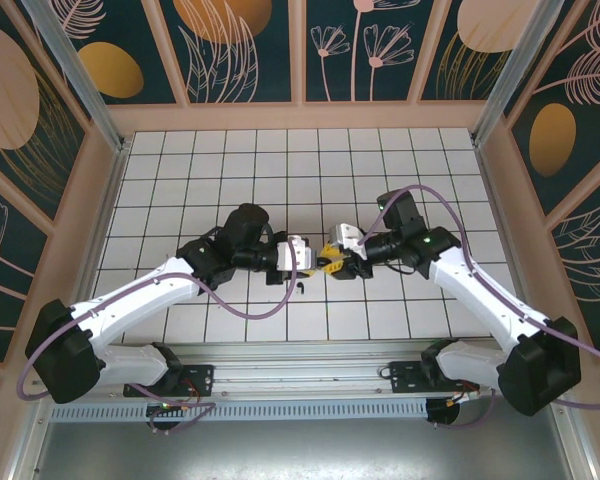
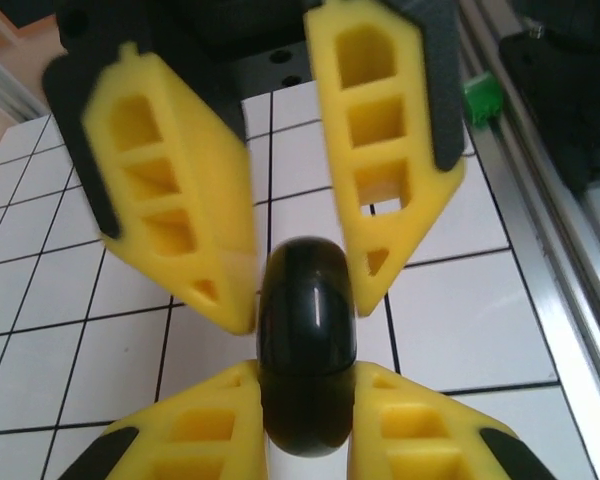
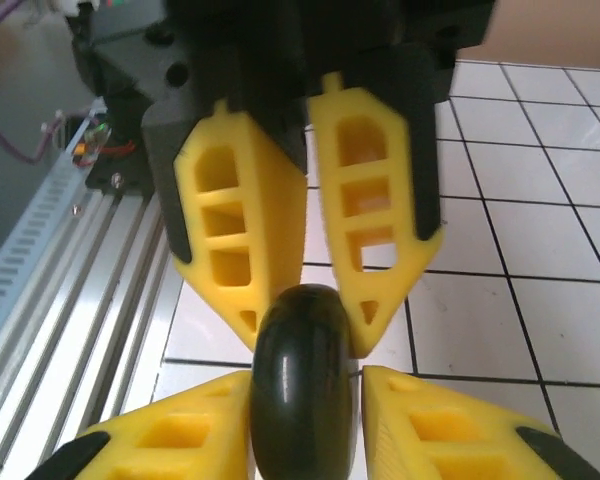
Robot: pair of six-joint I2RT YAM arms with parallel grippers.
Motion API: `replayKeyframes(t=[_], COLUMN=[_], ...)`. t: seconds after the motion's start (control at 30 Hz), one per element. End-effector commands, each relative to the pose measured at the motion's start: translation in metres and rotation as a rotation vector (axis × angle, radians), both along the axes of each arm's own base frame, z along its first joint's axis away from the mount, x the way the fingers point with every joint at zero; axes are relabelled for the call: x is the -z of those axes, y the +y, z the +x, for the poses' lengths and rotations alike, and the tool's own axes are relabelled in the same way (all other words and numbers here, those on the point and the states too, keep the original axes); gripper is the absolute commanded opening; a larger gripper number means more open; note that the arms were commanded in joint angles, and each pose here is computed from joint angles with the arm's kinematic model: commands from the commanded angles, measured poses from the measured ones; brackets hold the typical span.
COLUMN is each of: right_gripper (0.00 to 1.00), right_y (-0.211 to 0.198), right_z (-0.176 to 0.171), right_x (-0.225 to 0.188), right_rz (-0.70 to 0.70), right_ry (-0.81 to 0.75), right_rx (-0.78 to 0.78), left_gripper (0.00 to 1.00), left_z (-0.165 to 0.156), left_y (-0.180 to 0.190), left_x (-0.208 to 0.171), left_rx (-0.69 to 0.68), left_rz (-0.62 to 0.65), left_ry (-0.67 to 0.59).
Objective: Insert the wireless bluetooth earbuds into the charging case
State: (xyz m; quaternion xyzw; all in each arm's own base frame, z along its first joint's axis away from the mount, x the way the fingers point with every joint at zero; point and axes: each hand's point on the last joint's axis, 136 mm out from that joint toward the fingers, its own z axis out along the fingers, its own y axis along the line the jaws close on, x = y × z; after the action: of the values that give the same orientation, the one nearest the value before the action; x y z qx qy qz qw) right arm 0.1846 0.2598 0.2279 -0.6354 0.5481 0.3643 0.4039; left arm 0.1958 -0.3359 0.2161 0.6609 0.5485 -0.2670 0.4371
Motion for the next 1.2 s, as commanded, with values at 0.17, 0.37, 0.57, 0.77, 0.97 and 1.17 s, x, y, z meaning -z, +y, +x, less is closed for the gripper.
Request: replayKeyframes(t=[0.17, 0.37, 0.57, 0.77, 0.97, 1.17], right_gripper=[0.45, 0.45, 0.45, 0.35, 0.13, 0.11], right_y=[-0.023, -0.018, -0.011, -0.010, -0.010, -0.010], right_z=[-0.019, -0.022, -0.023, -0.021, -0.022, -0.024], right_x=[-0.023, -0.024, -0.023, -0.023, -0.026, -0.024], right_rz=[0.176, 0.189, 0.181, 0.180, 0.182, 0.160], right_ry=[-0.037, -0.018, 0.012, 0.000, -0.013, 0.003], right_rx=[0.086, 0.054, 0.002, 0.003, -0.005, -0.032], left_gripper=[0.11, 0.11, 0.11, 0.11, 0.18, 0.33], left_z=[-0.019, -0.025, -0.024, -0.025, -0.023, -0.022], left_y=[-0.004, -0.007, -0.012, -0.014, -0.012, -0.010], left_x=[-0.013, -0.014, -0.020, -0.022, -0.016, -0.009], left_rx=[-0.017, 0.008, 0.012, 0.018, 0.003, 0.004], left_rz=[-0.204, -0.227, -0.259, -0.273, -0.250, -0.201], left_ry=[0.161, 0.215, 0.238, 0.261, 0.254, 0.222])
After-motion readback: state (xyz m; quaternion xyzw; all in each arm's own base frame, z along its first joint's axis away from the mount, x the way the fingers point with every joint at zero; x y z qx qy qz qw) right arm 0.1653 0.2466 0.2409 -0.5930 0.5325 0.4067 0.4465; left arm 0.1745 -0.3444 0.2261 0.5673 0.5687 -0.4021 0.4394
